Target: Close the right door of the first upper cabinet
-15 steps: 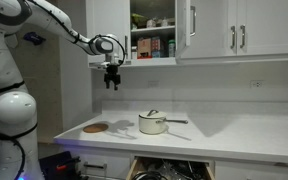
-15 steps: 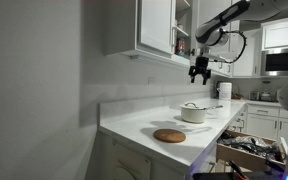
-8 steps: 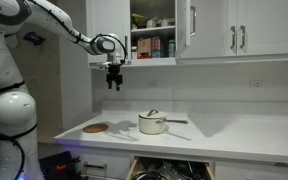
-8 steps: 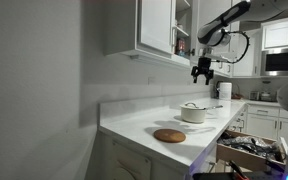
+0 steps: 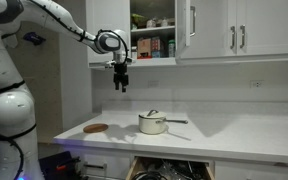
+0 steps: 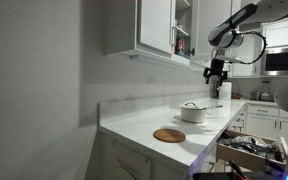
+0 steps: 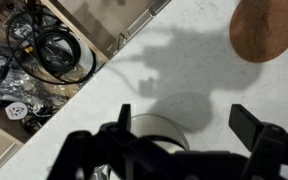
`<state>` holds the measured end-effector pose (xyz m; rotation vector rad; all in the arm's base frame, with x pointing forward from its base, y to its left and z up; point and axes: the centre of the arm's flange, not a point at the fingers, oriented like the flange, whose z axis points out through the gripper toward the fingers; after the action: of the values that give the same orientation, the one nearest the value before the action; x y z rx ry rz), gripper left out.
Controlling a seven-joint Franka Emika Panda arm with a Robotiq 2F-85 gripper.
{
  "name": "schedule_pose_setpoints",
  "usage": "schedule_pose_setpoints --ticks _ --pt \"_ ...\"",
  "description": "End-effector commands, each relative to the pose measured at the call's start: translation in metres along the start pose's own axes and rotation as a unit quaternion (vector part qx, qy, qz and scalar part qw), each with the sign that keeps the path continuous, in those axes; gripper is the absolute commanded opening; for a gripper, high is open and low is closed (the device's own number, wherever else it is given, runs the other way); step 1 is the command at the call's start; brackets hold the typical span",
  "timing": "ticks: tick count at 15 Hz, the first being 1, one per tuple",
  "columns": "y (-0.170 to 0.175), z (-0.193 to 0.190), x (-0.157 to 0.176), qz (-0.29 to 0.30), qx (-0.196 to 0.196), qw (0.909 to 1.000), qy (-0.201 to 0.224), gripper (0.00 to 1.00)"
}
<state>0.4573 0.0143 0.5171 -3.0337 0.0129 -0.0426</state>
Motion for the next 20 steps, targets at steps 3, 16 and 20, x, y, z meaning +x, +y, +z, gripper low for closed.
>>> schedule_pose_setpoints --ticks 3,16,20 --pt "0.042 -0.011 -0.015 0.066 -0.033 0.9971 0.020 1.00" --pt "0.120 -0.049 -0.075 0.251 -0.127 0.9571 0.069 1.00" --pt "0.141 -0.069 -0.100 0.288 -0.144 0.9416 0.098 1.00"
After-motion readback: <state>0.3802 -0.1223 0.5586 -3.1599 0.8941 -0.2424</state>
